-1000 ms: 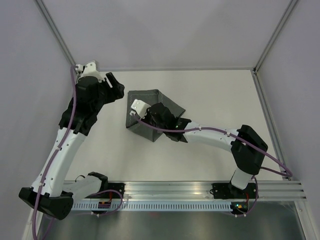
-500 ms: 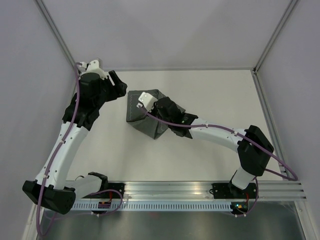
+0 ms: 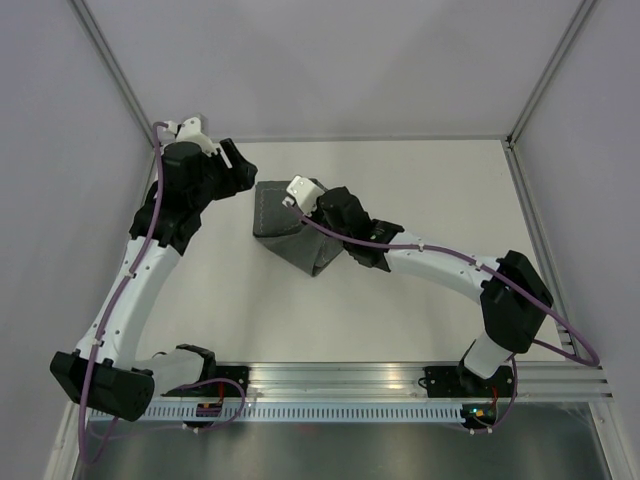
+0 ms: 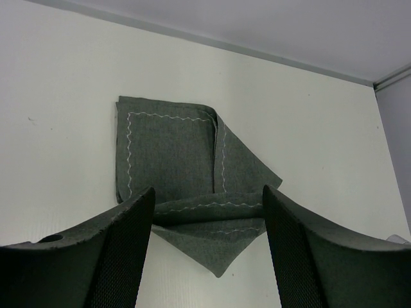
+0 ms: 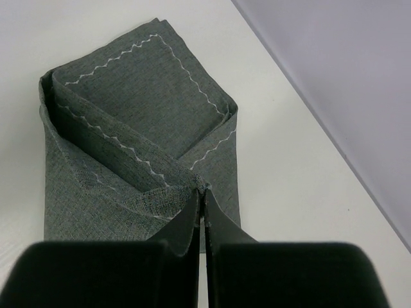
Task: Fold the napkin, place the utensils inside, and roll it up
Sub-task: Fold the napkin
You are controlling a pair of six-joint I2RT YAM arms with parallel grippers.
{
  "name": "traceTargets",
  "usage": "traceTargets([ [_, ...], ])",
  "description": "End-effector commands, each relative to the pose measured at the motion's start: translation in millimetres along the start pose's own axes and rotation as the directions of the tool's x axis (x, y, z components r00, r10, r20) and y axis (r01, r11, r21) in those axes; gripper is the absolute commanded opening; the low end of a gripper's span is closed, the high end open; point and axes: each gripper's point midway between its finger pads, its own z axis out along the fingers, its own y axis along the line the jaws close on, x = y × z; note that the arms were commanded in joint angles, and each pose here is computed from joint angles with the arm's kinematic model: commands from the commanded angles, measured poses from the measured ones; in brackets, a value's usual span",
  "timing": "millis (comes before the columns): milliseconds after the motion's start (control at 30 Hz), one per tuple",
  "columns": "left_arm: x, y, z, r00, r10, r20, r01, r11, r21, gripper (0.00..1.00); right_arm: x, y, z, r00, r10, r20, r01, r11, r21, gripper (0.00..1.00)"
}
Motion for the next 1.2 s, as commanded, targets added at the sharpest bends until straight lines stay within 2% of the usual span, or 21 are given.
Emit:
traceTargets([
  [0,-3.8,-4.3,3.6,1.0,0.001,0.012,-0.002,0.999,0.035,0.73,-18.7,-32.4,-11.1,1.0,0.02,0.024,-0.022,0.996,0.086,0.0],
  [400,1.0,-5.8,12.9,1.0,-0.005,-0.014,0.006,0.999,0.054,0.72,-2.8,-60.2,-6.6,0.999,0.033,-0.025,-0.029,0.991,0.131,0.01],
  [767,6.4,-6.0,18.5,0.999,-0.004,-0.035,0.006,0.998,0.061,0.72,50.2,-69.0,15.8,0.991,0.056,-0.123,-0.039,0.99,0.132,0.01],
  [1167,15.6,-5.7,24.8,0.998,-0.007,-0.066,0.012,0.998,0.066,0.72,112.7,-47.2,48.0,0.969,0.058,-0.24,-0.038,0.996,0.086,0.0],
])
